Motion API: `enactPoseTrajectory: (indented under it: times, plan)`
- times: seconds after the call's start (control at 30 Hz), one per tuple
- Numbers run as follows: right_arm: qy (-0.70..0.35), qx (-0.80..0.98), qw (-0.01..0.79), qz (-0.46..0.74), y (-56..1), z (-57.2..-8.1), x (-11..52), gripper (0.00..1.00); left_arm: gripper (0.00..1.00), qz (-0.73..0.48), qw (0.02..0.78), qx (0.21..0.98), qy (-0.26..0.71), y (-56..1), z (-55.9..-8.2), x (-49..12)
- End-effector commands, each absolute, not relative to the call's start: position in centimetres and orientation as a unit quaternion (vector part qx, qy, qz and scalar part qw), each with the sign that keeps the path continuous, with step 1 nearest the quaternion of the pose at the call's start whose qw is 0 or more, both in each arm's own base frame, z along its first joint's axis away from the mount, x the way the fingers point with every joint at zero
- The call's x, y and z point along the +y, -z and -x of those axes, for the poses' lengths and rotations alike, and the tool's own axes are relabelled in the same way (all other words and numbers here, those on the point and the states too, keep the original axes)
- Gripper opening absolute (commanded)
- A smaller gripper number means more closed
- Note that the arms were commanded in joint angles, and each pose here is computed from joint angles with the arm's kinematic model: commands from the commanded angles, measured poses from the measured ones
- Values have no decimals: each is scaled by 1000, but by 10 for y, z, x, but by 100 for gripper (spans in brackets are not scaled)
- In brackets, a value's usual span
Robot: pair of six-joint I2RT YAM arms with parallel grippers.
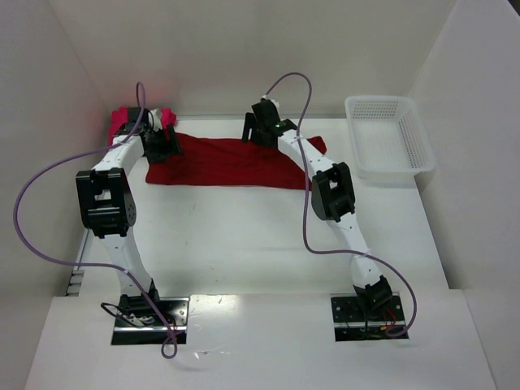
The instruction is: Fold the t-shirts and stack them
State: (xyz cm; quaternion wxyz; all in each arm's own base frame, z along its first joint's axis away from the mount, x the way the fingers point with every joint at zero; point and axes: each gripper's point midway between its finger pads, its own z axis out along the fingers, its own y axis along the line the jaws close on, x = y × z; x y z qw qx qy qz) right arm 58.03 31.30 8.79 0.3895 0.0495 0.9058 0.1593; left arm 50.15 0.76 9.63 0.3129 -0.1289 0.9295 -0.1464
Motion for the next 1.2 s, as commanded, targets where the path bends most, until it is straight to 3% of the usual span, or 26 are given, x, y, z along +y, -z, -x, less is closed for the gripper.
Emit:
enactPoseTrajectory:
  times: [0.0, 0.4, 0.8, 1.03, 1.17]
  plan:
    - [-130, 904, 405, -40, -81, -589, 309, 80, 80, 118, 343, 920, 151, -122, -501, 12]
    - [-57, 906, 417, -45, -66, -597, 285, 80, 80, 126, 346, 918, 147, -125, -492, 20]
    - [-61, 902, 424, -46, -53, -607, 290, 66, 80, 123, 342, 920, 146, -123, -485, 20]
    - [-58, 904, 420, -45, -46, -606, 290, 46, 80, 123, 342, 920, 146, -123, -485, 20]
    - [-56, 899, 432, -51, -51, -611, 289, 26, 80, 124, 338, 922, 146, -119, -483, 19]
